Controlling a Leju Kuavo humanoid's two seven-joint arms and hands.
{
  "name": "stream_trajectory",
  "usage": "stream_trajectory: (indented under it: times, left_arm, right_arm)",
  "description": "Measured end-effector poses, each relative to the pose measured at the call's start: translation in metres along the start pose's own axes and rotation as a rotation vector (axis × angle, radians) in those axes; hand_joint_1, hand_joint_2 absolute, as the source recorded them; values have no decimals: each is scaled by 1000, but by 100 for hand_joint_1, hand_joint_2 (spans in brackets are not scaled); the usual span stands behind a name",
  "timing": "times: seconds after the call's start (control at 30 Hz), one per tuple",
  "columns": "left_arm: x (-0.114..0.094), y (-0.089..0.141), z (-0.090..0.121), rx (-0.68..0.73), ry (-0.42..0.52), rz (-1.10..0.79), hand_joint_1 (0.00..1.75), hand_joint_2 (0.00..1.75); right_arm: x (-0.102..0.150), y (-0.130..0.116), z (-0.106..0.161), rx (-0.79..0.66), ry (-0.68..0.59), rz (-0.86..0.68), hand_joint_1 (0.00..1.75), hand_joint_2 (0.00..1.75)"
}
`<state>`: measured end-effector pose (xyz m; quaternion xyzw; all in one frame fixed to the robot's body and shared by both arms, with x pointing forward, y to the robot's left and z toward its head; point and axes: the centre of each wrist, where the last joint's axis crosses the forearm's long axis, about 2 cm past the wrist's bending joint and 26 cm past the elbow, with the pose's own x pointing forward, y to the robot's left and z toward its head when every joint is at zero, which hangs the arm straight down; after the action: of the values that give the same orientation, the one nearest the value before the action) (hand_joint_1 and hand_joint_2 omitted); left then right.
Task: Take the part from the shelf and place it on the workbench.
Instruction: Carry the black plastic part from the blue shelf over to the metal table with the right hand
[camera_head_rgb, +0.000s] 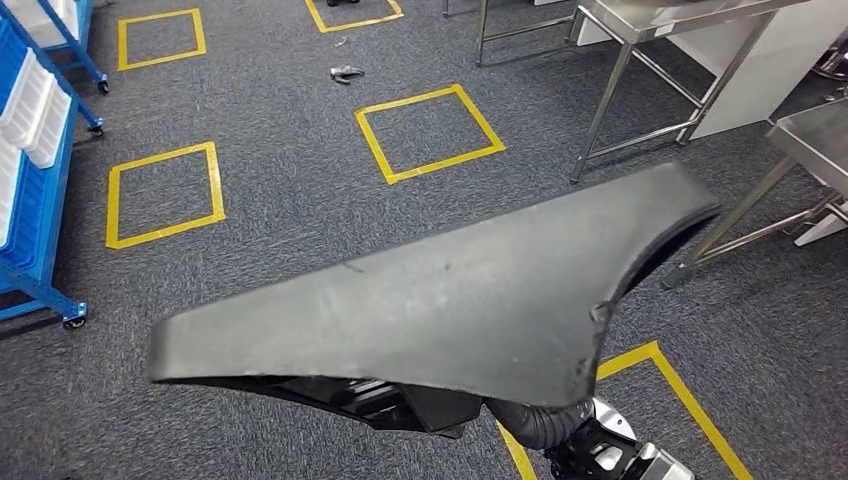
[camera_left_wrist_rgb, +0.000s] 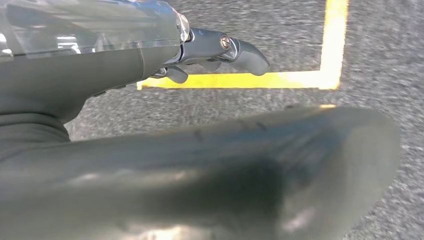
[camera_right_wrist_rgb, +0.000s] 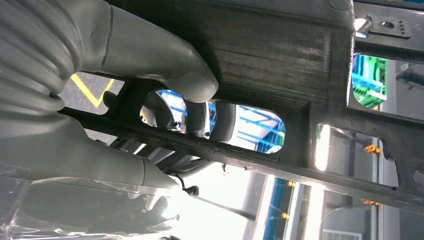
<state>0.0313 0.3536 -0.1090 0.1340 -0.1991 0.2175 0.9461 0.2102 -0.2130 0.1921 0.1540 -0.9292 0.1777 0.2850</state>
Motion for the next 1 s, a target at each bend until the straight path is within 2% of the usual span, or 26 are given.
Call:
stream_trajectory:
  times: [0.43,1.0]
  left_arm:
    - [-1,-2,1,-30,-12,-3,0,0]
    - [0,-2,0,-24,-28,11,0,0]
  right_arm:
    - [-1,-2,13,-22,34,14,173,175]
    - [1,-5,13,-26,40,35,173,175]
